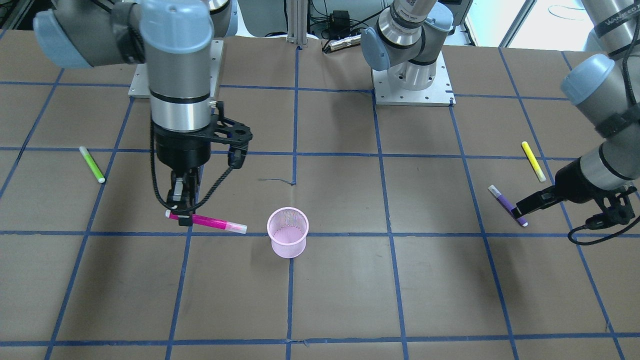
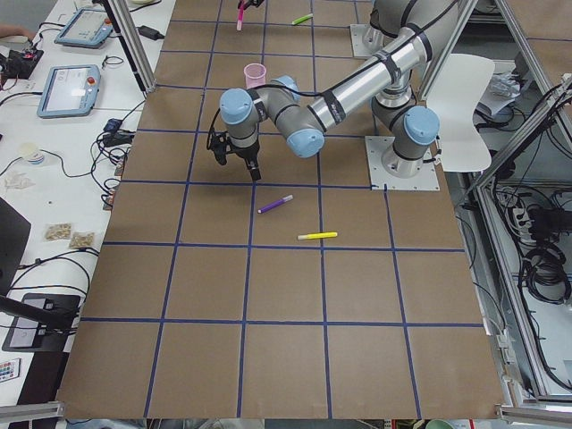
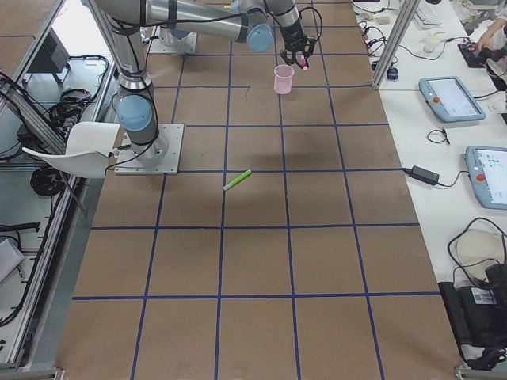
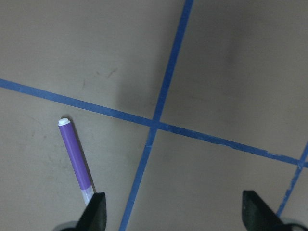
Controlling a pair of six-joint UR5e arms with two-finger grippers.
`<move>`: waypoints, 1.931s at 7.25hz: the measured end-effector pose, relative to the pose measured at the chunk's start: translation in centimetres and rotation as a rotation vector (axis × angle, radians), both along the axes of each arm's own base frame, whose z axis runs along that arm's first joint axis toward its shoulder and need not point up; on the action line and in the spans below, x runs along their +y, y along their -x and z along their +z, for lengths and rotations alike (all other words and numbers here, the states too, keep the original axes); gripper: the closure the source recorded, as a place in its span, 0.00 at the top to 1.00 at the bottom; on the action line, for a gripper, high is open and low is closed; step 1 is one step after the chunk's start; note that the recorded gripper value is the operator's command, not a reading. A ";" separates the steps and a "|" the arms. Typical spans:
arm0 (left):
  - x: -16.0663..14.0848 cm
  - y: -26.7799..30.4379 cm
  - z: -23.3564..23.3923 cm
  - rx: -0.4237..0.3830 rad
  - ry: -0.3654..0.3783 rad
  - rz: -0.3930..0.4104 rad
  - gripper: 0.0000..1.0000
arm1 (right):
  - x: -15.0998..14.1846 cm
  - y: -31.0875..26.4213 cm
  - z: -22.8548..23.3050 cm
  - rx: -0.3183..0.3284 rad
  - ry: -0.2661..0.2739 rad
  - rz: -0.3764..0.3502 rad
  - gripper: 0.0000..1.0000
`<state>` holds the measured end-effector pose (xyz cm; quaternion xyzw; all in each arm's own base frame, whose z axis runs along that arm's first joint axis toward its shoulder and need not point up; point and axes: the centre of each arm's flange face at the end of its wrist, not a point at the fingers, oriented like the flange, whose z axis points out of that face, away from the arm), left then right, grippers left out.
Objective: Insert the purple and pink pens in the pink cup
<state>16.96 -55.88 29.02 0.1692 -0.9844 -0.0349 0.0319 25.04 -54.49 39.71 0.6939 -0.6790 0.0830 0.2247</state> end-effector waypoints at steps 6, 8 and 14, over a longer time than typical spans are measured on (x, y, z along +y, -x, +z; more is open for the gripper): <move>3.7 -5.3 -9.4 -0.025 -0.106 0.099 0.98 | 4.5 -12.8 -9.6 0.334 -0.016 0.064 0.06; 3.3 -5.6 -11.2 -0.019 -0.104 0.107 0.90 | 4.9 -13.8 -11.0 0.338 -0.017 0.059 0.63; 2.4 -5.5 -12.8 -0.005 -0.080 0.121 0.00 | 3.9 -12.1 -8.3 0.287 0.004 0.031 0.90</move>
